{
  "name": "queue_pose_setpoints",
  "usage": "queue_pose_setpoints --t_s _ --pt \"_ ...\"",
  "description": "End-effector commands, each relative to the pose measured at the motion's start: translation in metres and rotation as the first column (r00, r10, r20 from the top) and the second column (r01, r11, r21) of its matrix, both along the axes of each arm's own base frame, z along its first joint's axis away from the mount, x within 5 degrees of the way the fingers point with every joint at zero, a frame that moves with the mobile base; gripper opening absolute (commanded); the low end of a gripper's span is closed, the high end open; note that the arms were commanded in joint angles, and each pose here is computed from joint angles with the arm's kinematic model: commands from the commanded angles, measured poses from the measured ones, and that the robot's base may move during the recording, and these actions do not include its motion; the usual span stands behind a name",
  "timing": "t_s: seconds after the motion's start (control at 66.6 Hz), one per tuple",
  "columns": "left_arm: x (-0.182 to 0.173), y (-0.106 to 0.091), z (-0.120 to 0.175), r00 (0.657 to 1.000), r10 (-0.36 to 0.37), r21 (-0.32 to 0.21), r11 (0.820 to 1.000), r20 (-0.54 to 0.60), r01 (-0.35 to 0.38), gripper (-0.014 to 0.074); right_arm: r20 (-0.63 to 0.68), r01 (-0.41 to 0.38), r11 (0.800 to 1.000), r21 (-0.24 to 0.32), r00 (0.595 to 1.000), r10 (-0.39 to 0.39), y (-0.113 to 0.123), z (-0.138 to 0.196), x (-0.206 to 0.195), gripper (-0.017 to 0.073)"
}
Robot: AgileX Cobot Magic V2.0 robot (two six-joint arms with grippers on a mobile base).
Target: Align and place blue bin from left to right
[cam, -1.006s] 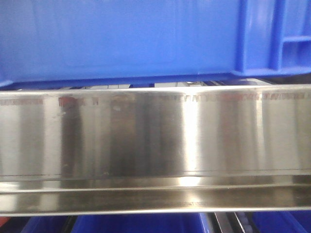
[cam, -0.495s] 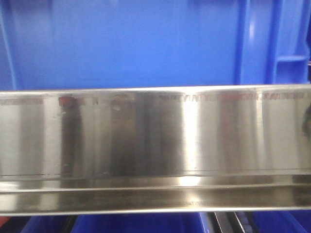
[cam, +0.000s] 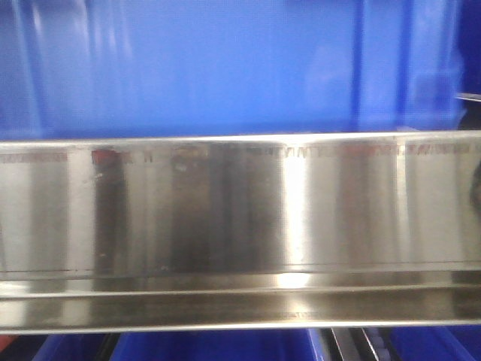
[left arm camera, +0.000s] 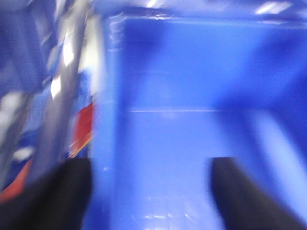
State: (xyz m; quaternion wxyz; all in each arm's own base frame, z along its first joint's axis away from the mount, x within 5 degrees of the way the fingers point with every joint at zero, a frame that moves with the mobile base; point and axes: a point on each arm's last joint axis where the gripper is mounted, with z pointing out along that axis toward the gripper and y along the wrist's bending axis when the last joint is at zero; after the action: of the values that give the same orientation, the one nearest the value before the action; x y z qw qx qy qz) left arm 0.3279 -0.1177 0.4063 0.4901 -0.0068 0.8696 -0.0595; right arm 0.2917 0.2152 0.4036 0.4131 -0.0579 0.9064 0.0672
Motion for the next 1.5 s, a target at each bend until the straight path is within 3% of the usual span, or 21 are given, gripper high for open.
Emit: queue_pose_setpoints --t_s 0.0,0.18,0.24,0.315,0.45,0.525,0.646,0.766,0.991,1.081,1.216,1.276,1.486 --pt "-0.003 -0.001 0.008 0.999 -0.013 -0.012 1.0 0.038 0.013 0.0469 0.029 0.0 1.0 -0.001 1.0 0.0 -0.002 0.006 -0.001 0.0346" --pt "-0.006 0.001 0.013 0.999 -0.012 -0.017 1.0 0.05 0.013 0.0461 0.015 0.019 1.0 -0.01 1.0 -0.019 -0.005 0.011 -0.003 0.034" --pt "-0.009 0.002 0.016 0.998 -0.01 -0.019 1.0 0.055 0.012 0.0421 0.017 0.015 1.0 -0.024 1.0 -0.015 -0.007 0.015 -0.005 0.0325" --pt "-0.013 0.004 0.019 0.999 -0.005 -0.019 1.0 0.053 0.006 0.0302 0.032 0.003 1.0 -0.031 0.999 -0.002 -0.009 0.022 -0.007 0.0251" --pt "-0.015 0.005 0.023 0.997 -0.008 -0.02 1.0 0.074 0.01 0.0003 0.052 0.002 1.0 -0.014 0.999 -0.001 -0.011 0.029 -0.009 0.0015" --pt "-0.014 0.005 0.024 0.996 -0.012 -0.011 1.0 0.09 0.013 -0.0111 0.06 -0.002 1.0 -0.009 0.998 0.003 -0.011 0.03 -0.009 -0.0093" --pt "-0.016 0.006 0.026 0.995 -0.013 -0.012 1.0 0.098 0.014 -0.0111 0.068 -0.004 1.0 0.0 0.998 0.004 -0.012 0.033 -0.011 -0.0078" --pt "-0.029 0.009 0.037 0.995 -0.012 -0.076 0.997 0.101 0.02 -0.0111 0.089 -0.01 1.0 0.024 0.996 0.008 -0.018 0.044 -0.019 -0.0079" --pt "-0.062 0.024 0.058 0.99 0.004 -0.099 0.995 0.142 0.011 -0.0111 0.132 -0.012 0.999 0.053 0.991 0.005 -0.037 0.067 -0.04 -0.0079" --pt "-0.072 0.027 0.048 0.988 -0.016 -0.101 0.994 0.156 0.032 -0.0111 0.186 -0.056 0.997 0.056 0.982 0.045 -0.044 0.071 -0.05 -0.0079" --pt "-0.094 0.031 0.028 0.976 -0.058 -0.152 0.984 0.211 0.091 -0.0111 0.272 -0.129 0.988 0.088 0.957 0.101 -0.054 0.067 -0.067 -0.0079" --pt "-0.105 0.033 0.017 0.972 -0.074 -0.172 0.978 0.225 0.114 -0.0111 0.311 -0.178 0.981 0.077 0.939 0.146 -0.058 0.059 -0.075 -0.0079" --pt "-0.137 0.042 -0.006 0.942 -0.114 -0.195 0.964 0.316 0.182 -0.0111 0.461 -0.331 0.938 0.101 0.851 0.251 -0.075 0.028 -0.11 -0.0079"
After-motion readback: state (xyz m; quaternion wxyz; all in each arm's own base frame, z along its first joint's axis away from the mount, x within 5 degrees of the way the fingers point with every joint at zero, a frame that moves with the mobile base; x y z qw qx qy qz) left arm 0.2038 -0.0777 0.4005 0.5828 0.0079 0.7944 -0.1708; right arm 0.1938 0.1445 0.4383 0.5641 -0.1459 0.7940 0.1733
